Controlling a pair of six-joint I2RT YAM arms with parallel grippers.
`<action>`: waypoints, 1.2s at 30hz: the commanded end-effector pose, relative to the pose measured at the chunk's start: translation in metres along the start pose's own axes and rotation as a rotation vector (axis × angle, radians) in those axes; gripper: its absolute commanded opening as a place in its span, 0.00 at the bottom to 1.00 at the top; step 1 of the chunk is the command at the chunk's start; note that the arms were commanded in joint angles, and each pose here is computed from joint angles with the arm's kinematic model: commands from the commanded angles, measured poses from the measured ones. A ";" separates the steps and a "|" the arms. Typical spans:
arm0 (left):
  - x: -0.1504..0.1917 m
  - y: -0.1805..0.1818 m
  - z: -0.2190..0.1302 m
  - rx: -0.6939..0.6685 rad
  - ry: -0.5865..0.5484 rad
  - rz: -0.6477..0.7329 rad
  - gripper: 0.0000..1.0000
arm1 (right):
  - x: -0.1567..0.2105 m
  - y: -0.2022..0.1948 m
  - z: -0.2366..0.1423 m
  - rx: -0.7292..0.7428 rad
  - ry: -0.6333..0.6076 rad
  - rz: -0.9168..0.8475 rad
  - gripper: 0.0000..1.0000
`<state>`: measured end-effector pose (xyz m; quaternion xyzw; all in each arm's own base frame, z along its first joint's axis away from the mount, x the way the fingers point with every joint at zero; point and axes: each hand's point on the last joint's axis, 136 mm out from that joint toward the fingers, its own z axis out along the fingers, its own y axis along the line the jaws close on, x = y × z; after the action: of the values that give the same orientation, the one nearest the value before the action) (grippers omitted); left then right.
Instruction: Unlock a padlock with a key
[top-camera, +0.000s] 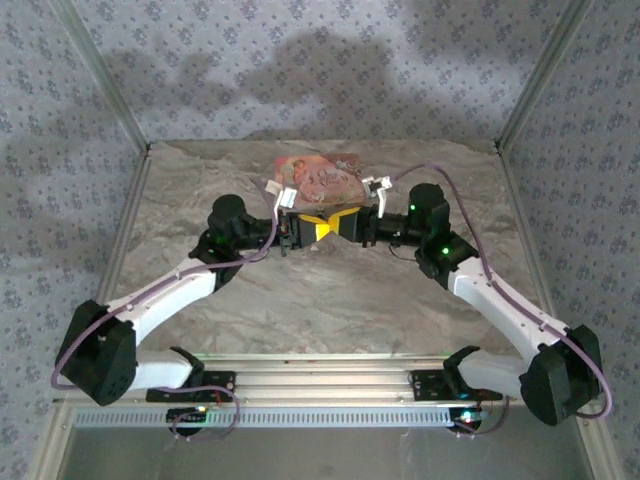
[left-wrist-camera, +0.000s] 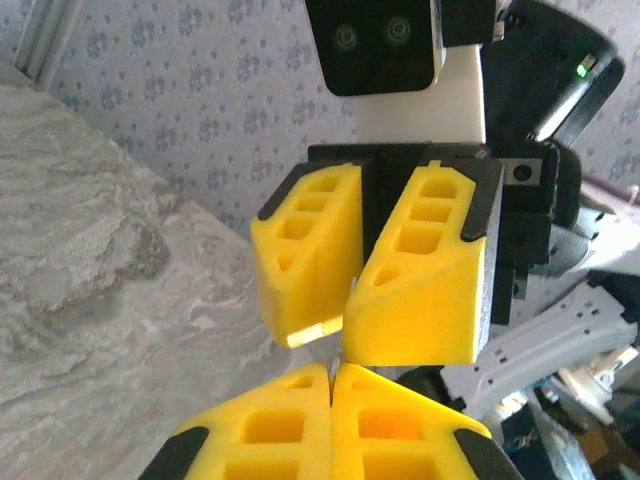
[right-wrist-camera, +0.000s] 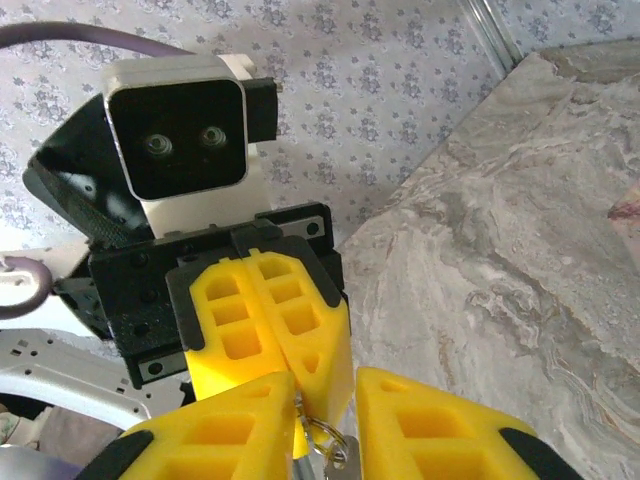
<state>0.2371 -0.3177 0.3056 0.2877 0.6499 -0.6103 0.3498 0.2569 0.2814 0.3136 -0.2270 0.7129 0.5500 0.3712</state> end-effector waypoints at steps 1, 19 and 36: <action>0.008 -0.013 -0.002 0.025 0.088 0.059 0.00 | 0.001 0.012 -0.003 -0.026 0.026 -0.016 0.25; 0.005 -0.017 -0.019 0.053 0.099 0.043 0.00 | 0.006 0.013 0.010 -0.077 0.094 0.039 0.40; 0.000 -0.004 -0.025 0.012 0.043 -0.015 0.33 | 0.008 0.007 0.014 -0.053 0.090 0.013 0.00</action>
<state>0.2302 -0.2987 0.2954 0.2991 0.6704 -0.6067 0.3051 0.2474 0.2960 0.3076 -0.2510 0.7161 0.5661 0.3220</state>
